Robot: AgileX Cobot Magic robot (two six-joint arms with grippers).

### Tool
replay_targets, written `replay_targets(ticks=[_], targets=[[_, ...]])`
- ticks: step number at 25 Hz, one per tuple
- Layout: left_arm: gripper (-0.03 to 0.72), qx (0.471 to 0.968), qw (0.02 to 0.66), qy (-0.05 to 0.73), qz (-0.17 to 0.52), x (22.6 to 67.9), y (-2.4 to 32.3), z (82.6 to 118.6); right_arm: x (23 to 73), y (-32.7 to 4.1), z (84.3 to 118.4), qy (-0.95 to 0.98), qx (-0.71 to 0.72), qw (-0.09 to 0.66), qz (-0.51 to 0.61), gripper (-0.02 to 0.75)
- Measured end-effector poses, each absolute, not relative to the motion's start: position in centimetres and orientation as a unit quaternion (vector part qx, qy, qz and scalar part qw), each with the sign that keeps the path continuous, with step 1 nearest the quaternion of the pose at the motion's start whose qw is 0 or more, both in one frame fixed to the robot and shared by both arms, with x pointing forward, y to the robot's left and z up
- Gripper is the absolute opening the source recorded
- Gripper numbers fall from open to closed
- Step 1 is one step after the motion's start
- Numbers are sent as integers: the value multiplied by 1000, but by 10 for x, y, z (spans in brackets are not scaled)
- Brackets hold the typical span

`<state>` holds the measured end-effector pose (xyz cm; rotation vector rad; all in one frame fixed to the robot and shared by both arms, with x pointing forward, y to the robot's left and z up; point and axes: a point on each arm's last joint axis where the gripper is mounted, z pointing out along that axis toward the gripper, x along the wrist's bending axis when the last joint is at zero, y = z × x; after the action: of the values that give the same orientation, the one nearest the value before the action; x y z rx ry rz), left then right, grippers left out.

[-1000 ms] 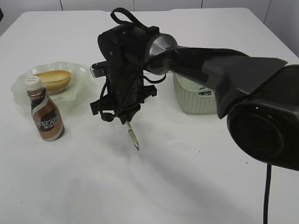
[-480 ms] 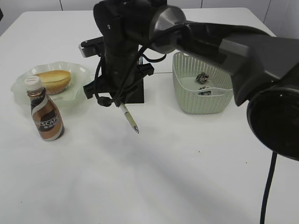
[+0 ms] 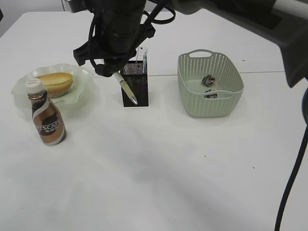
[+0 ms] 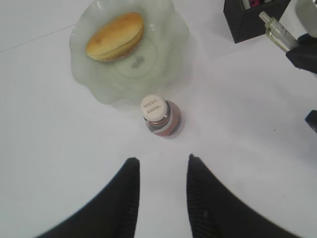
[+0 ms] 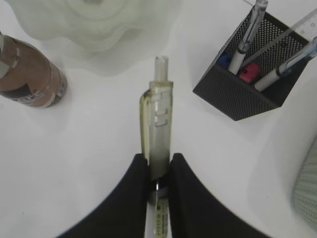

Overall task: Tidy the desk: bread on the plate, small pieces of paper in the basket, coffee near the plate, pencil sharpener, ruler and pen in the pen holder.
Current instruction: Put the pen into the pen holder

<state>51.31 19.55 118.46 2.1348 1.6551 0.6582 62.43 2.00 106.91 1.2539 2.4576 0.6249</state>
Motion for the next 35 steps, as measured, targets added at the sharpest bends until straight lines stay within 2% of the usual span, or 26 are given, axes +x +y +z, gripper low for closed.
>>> replay_targets(ticks=[12,19,25,32,35], targets=[[241,755,180,586,233,513,195,1185,639,29,1076,834,402,219,306,67],[241,759,169,586,227,520,192,1177,647,35,1099,799,359,283,390,67],[241,763,157,587,222,526,189,1169,634,26,1120,772,309,325,451,67],[241,763,155,587,223,527,189,1168,595,-1,1095,756,241,334,510,67],[241,763,156,587,223,527,189,1168,596,-18,1086,739,244,335,531,67]])
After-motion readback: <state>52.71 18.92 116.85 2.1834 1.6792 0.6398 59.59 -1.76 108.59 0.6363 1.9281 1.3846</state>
